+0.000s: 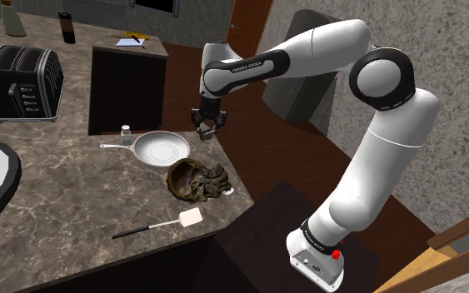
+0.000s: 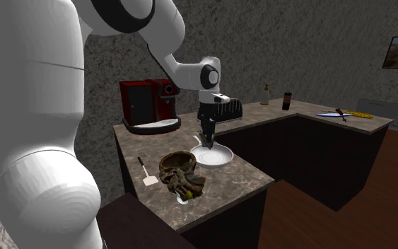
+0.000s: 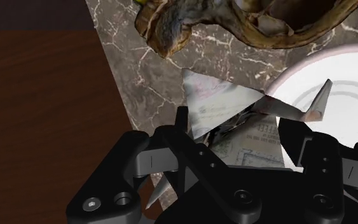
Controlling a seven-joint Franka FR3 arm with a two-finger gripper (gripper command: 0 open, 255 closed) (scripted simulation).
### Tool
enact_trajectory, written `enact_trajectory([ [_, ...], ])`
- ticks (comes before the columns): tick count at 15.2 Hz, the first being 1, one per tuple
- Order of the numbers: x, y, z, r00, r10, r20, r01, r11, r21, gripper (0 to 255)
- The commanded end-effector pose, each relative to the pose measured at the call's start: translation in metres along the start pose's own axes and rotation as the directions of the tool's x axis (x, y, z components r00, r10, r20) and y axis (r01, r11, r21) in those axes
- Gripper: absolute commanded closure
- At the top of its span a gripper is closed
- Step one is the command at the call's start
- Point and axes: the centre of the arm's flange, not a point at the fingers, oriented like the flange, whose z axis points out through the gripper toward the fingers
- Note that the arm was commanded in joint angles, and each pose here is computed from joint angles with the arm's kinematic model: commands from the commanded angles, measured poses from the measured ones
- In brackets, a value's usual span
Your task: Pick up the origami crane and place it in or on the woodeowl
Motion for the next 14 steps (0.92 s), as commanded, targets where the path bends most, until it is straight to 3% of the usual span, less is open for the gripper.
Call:
enact_trajectory([
  [1, -0.026, 0.004, 0.001, 1.000, 0.001, -0.001, -0.001, 1.000, 0.000, 255],
  [8, -0.126, 0.016, 0.008, 1.000, 0.001, -0.001, -0.001, 1.000, 0.000, 255],
  [14, -0.124, 0.013, 0.039, 1.000, 0.001, -0.001, -0.001, 1.000, 0.000, 255],
])
